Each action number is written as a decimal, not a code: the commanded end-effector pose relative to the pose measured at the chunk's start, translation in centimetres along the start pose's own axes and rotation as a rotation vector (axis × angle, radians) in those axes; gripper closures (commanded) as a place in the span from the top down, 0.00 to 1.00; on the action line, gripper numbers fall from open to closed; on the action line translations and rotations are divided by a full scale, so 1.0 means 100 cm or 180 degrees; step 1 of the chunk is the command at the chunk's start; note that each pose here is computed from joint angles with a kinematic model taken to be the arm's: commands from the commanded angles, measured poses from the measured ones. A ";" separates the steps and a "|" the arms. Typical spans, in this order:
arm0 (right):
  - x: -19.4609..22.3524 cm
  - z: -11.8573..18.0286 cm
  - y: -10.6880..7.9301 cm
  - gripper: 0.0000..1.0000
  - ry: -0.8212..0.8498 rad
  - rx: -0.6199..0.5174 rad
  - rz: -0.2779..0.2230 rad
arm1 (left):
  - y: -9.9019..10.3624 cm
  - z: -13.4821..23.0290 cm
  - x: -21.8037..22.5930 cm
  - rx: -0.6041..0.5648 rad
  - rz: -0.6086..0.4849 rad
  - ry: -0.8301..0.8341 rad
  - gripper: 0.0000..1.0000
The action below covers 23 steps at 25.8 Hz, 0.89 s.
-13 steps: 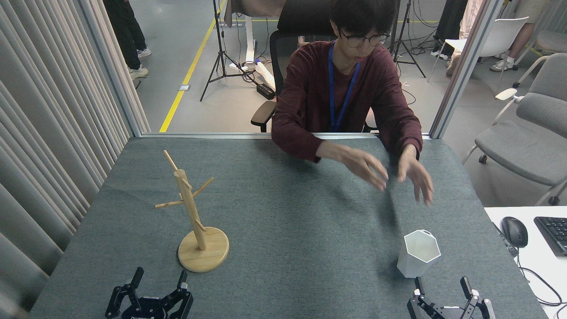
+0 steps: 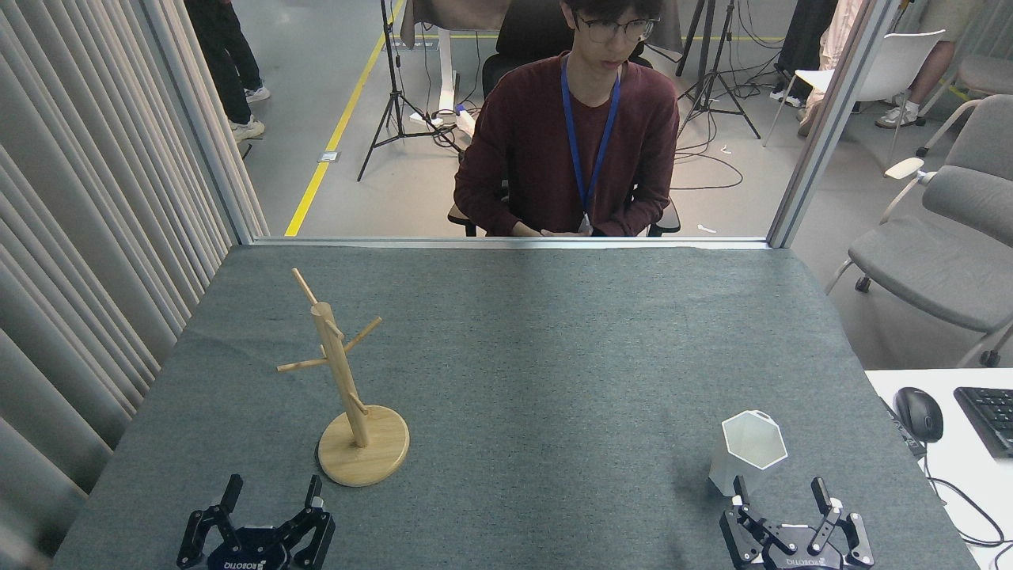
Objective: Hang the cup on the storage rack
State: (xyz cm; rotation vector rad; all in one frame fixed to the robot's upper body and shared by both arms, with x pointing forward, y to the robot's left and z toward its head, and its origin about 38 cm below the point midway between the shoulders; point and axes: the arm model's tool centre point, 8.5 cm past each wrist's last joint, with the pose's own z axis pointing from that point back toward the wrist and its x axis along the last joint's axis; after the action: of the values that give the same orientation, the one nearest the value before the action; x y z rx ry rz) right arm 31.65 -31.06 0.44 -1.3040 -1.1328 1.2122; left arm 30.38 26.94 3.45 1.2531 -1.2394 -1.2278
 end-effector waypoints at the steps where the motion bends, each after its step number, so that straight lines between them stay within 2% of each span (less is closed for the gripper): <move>1: 0.002 -0.020 0.003 0.98 -0.0010 0.0024 -0.0016 | -0.001 0.000 -0.001 -0.0009 0.0002 0.0024 1.00; 10: 0.010 -0.039 0.005 0.98 -0.0048 0.0045 -0.0040 | -0.004 0.000 -0.002 -0.0033 -0.0007 0.0035 1.00; 23: 0.014 -0.055 0.019 0.98 -0.0035 0.0189 -0.0081 | -0.004 0.000 -0.002 -0.0029 -0.0007 0.0034 1.00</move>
State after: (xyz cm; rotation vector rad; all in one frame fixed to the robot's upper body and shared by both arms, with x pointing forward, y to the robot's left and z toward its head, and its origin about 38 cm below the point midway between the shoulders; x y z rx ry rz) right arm 36.92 -30.17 -1.12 -1.2449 -1.1163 1.2254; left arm 30.31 27.17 3.00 1.2517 -1.2211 -1.2262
